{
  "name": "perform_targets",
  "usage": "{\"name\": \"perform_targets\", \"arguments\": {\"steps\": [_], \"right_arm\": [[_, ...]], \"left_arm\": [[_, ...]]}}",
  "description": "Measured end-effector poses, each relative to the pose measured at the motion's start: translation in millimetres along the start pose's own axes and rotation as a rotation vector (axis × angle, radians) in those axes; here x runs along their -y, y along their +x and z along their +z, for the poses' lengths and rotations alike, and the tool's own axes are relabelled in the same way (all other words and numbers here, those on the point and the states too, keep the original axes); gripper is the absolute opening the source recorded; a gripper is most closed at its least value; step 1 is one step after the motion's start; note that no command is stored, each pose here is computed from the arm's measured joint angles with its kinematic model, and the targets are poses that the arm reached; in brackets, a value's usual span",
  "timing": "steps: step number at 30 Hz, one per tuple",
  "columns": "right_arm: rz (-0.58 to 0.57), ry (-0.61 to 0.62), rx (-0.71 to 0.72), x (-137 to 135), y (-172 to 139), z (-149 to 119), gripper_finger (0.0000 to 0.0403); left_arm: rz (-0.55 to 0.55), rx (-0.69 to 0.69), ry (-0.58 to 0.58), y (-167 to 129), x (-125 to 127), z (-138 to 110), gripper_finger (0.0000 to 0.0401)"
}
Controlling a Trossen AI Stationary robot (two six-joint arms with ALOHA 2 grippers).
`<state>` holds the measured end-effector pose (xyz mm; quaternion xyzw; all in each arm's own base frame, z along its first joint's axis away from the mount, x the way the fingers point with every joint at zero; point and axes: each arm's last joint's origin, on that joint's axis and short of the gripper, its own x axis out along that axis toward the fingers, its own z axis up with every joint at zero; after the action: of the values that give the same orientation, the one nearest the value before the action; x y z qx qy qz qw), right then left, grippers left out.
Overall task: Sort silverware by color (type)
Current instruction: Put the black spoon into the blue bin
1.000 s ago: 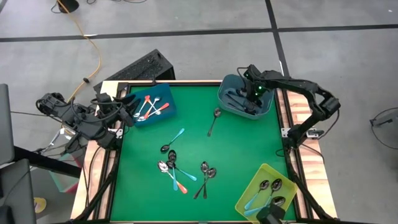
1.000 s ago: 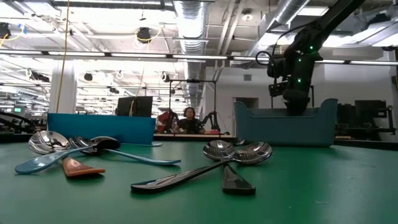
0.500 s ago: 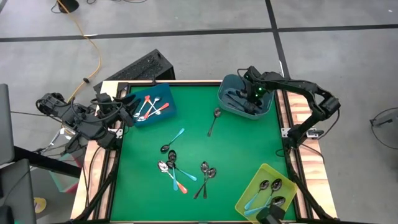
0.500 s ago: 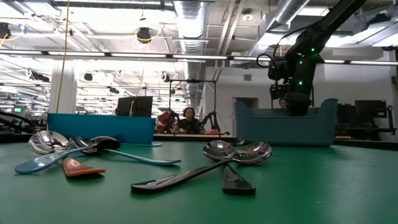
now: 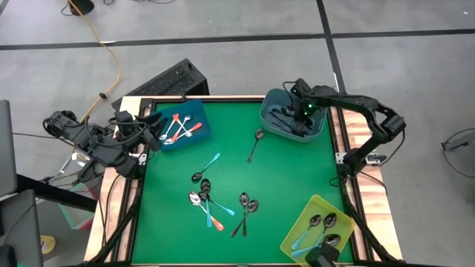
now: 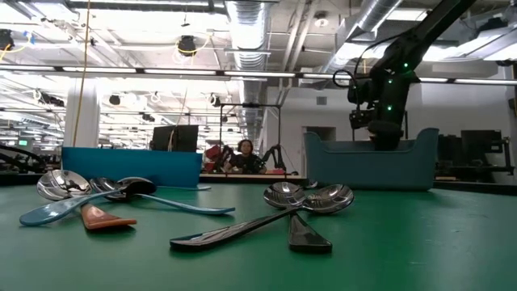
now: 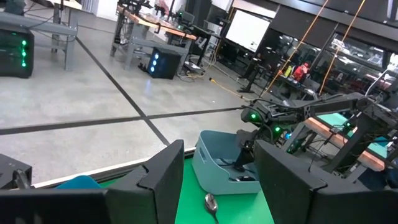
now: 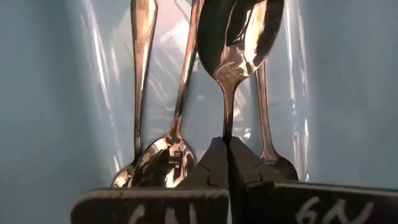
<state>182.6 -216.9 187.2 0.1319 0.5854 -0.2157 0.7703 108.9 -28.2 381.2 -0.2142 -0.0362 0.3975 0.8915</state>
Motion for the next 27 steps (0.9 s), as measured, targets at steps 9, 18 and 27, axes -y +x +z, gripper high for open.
{"name": "perform_targets", "arguments": {"steps": [9, 18, 27], "right_arm": [[0.027, 0.006, -0.072, 0, 19, -1, 0.0034], [0.028, -0.003, -0.076, 0, 19, -1, 0.0054], [0.029, 0.006, -0.074, 1, 11, 5, 0.0108]], "left_arm": [[0.0, 0.0, 0.0, 0, 0, 0, 0.0179], [0.002, -0.002, 0.009, 0, -1, 0, 0.0179], [0.003, -0.002, 0.013, 0, -1, -1, 0.0179]]}}
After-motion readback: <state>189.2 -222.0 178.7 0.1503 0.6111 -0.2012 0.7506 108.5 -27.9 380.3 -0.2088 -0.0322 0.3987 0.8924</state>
